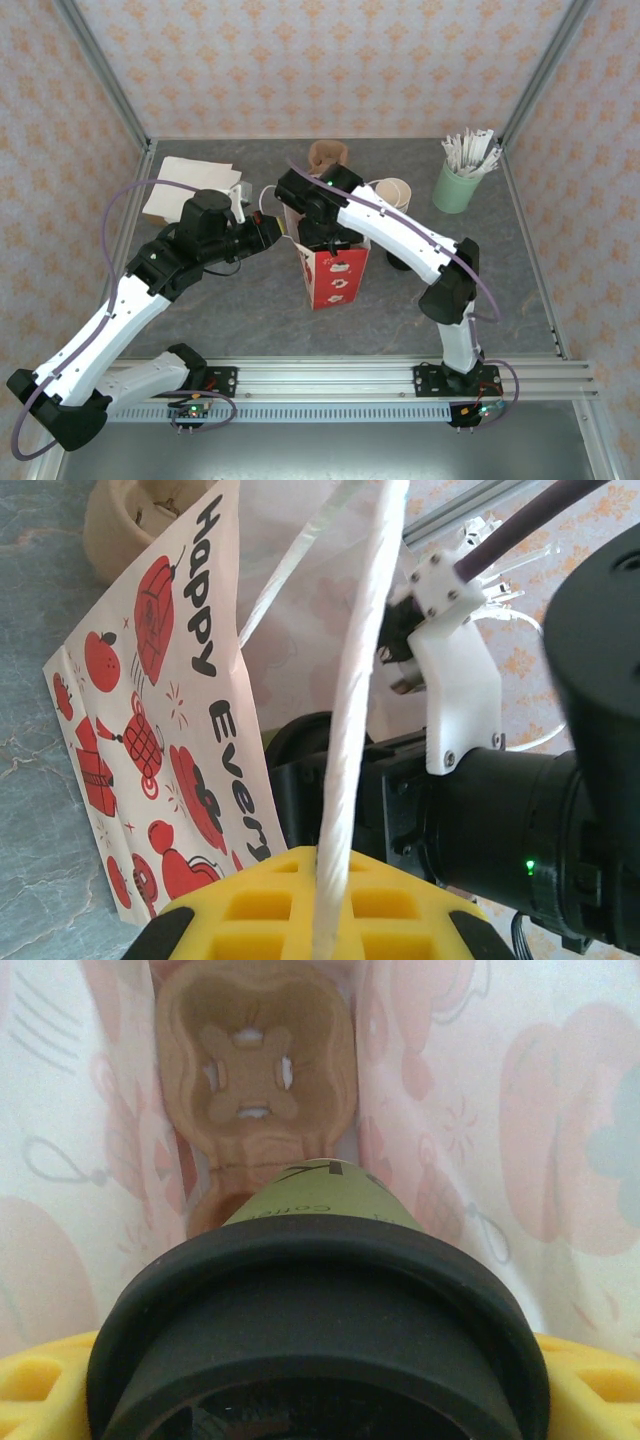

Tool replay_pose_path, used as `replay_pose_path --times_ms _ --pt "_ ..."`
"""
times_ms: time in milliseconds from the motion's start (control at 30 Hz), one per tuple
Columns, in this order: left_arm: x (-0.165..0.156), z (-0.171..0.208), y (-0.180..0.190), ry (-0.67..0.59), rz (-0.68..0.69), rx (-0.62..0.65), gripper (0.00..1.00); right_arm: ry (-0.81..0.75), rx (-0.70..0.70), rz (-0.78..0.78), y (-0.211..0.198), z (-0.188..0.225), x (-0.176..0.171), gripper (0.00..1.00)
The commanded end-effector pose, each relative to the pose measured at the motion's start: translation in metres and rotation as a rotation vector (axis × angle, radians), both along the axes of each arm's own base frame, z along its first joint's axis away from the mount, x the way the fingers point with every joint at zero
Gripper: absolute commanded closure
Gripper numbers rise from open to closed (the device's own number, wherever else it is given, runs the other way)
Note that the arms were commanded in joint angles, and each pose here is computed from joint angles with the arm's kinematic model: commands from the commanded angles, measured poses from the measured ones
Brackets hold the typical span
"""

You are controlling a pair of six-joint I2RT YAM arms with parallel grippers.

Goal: Pack the takeout coffee

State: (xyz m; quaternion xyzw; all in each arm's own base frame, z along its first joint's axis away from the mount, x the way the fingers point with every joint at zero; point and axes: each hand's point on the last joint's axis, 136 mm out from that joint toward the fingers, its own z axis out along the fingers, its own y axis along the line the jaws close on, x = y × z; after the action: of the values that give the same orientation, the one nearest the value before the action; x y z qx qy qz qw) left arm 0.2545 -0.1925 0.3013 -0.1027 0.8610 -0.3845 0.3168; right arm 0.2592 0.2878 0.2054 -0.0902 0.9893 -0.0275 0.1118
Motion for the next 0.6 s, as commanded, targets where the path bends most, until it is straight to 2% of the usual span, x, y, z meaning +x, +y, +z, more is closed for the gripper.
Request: replay_pose_path --times_ms 0,567 --pt "0.001 0.004 0.004 -0.011 0.014 0.013 0.96 0.024 0.029 0.012 -0.005 0.005 -0.008 0.32" --pt "-0.001 0.0 0.005 -0.002 0.012 0.027 0.96 0.144 0.052 0.019 0.001 -0.033 -0.013 0.32"
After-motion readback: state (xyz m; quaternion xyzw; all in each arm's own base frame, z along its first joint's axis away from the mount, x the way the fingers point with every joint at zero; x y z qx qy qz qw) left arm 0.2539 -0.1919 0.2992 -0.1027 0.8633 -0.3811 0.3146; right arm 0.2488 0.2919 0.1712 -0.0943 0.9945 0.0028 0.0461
